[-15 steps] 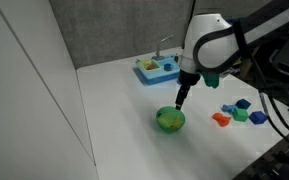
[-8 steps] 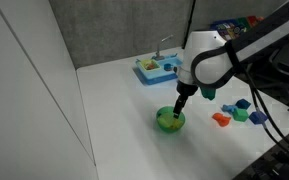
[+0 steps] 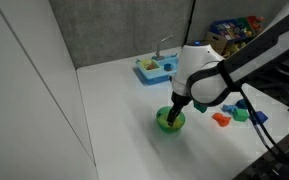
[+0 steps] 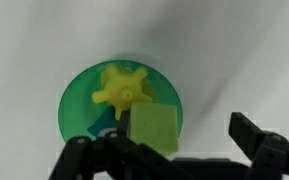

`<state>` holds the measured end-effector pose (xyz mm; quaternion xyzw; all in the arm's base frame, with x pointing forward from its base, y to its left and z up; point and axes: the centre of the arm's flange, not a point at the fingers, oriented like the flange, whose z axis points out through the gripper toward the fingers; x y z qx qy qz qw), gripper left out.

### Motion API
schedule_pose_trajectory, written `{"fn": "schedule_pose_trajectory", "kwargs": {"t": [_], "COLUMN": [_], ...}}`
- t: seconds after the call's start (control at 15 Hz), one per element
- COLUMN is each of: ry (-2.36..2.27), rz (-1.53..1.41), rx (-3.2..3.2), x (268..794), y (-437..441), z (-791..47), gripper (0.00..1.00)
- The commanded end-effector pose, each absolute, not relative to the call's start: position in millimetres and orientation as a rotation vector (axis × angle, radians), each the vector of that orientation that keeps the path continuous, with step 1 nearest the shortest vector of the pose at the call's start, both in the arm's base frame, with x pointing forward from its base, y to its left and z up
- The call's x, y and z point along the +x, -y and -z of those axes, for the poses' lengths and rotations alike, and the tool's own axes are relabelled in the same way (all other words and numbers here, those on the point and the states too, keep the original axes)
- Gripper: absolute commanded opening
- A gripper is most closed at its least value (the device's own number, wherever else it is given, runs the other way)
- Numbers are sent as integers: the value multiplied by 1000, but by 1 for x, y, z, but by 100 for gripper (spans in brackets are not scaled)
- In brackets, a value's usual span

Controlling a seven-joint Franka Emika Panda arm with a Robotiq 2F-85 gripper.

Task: Remove the yellow block from the green bowl and put it on the table

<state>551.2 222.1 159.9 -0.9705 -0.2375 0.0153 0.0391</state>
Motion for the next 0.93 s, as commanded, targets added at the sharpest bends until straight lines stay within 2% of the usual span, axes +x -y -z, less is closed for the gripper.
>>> {"fn": "schedule_pose_trajectory", "kwargs": {"t": [0.0, 0.87], "ry": [706, 745], "rz": [8, 64], "rx": [-3062, -3121], "x": [556, 580], "y": [-233, -239], "z": [-154, -137], "gripper": [100, 100]}}
